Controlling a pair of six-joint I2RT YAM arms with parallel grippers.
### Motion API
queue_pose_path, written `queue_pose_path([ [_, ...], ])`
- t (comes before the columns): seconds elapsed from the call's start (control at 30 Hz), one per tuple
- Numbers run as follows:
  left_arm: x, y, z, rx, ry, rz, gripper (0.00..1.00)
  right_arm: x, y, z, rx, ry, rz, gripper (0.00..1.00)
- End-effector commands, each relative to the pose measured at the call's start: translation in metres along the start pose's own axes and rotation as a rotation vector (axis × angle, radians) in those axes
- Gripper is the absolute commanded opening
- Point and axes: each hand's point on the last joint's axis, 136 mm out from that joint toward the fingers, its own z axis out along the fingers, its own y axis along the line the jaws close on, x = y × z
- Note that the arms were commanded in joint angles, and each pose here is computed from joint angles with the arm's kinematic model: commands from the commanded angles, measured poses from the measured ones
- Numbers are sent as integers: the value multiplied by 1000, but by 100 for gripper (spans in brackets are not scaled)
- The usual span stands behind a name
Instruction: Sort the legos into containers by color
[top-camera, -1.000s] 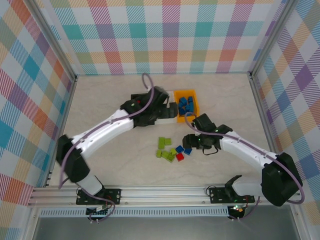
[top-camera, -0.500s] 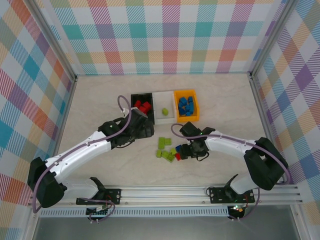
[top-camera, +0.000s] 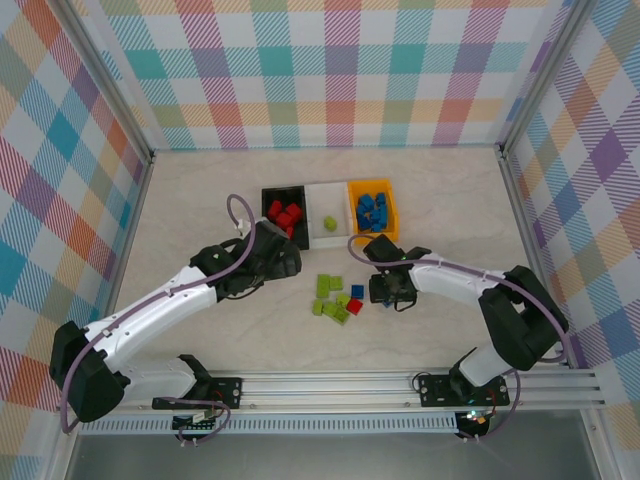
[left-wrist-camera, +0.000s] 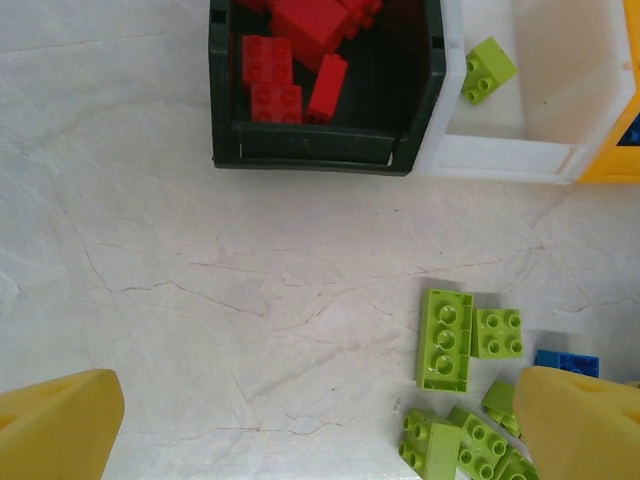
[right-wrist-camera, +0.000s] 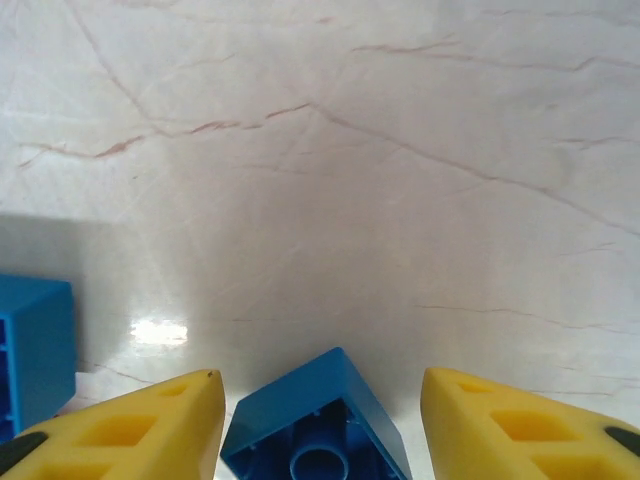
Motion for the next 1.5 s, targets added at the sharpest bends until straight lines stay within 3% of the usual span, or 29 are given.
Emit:
queue_pose_path([
  [0.0, 8, 8, 4, -16, 23, -12, 100, 4, -7, -4, 1, 14, 24, 58],
  [0.23, 5, 7, 4, -18, 23, -10, 100, 17, -1, 14, -30, 88, 47, 58],
  [0.43, 7, 15, 6, -37, 24, -14, 100, 27, 5, 13, -58, 115, 45, 40],
  [0.53, 9, 14, 8, -29, 31, -15, 100, 15, 5, 3, -57, 64, 49, 36],
  [0.73, 19, 14, 11, -3, 55, -4, 100, -63, 15, -68, -125, -172, 56, 35],
  [0.87, 34, 12, 17, 29, 104, -13, 100, -131, 12, -89, -134, -288, 108, 35],
  [1.0, 51, 3, 26, 78, 168, 2, 100, -187, 11, -77, -112, -322, 160, 36],
  [1.23, 75, -24, 35, 120, 244, 89, 100, -251, 16, -41, -103, -313, 209, 39],
  [1.4, 98, -47, 49, 147, 324, 162, 95, -271, 24, -41, -141, -314, 223, 63],
  [1.47, 106, -55, 54, 151, 347, 189, 91, -271, 25, -54, -162, -338, 222, 65],
])
